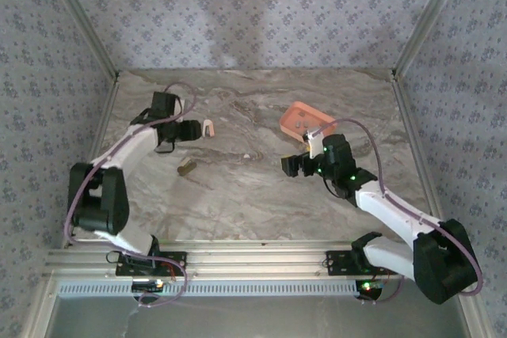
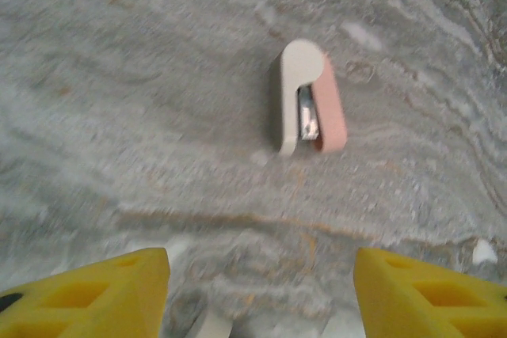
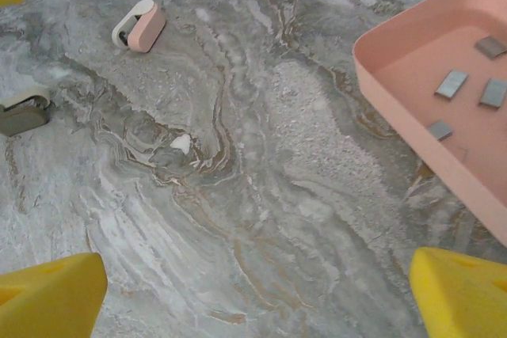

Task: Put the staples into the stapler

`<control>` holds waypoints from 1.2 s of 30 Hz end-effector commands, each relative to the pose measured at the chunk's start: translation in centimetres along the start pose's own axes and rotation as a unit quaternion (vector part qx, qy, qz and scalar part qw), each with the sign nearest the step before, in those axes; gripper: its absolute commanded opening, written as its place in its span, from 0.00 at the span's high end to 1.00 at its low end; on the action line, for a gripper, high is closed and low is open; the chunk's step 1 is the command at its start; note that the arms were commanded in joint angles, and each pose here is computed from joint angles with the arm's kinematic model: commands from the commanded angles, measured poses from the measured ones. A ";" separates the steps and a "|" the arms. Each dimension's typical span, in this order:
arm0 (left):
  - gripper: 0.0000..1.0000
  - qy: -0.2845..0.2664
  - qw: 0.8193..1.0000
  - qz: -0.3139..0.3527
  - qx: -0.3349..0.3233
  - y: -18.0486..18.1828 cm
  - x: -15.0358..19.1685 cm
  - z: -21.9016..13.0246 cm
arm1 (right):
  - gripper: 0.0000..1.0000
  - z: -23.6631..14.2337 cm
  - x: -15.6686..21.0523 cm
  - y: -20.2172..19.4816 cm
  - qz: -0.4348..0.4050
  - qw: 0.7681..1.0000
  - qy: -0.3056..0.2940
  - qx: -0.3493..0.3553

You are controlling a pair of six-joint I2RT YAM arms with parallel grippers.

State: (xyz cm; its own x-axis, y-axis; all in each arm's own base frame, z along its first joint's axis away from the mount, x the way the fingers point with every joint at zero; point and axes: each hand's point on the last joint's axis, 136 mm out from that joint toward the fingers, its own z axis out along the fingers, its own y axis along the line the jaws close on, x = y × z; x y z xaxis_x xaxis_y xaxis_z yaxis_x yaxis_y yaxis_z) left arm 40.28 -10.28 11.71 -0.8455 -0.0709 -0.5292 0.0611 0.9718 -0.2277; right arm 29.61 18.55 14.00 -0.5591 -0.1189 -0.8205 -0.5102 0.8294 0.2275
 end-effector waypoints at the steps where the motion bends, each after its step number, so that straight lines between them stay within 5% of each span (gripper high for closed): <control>1: 0.38 0.030 1.000 0.005 -0.008 -1.0 -0.7 1.8 | 0.00 0.4 -1.3 0.7 0.006 1.000 -0.014 -0.004; 14: 0.41 0.100 0.994 0.028 -0.039 -2.7 -1.3 9.0 | 0.00 1.4 -0.4 1.4 0.001 1.000 0.001 -0.006; 28: 0.46 0.130 0.988 0.042 -0.074 -1.7 0.3 10.7 | 0.00 1.4 -0.4 1.2 -0.006 1.000 0.000 0.001; 36: 0.61 0.135 0.987 0.049 -0.074 -1.7 0.6 10.7 | 0.00 1.2 -0.7 1.1 -0.003 1.000 -0.007 0.003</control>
State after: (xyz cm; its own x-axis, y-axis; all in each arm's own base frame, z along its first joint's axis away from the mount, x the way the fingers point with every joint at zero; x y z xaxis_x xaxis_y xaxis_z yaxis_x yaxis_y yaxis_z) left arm 45.49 -14.33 3.41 -0.9449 0.0480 -0.3238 0.0753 0.9945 -0.0724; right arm 29.59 19.94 12.70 -0.5784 -0.1397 -0.8037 -0.5106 0.8304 0.2231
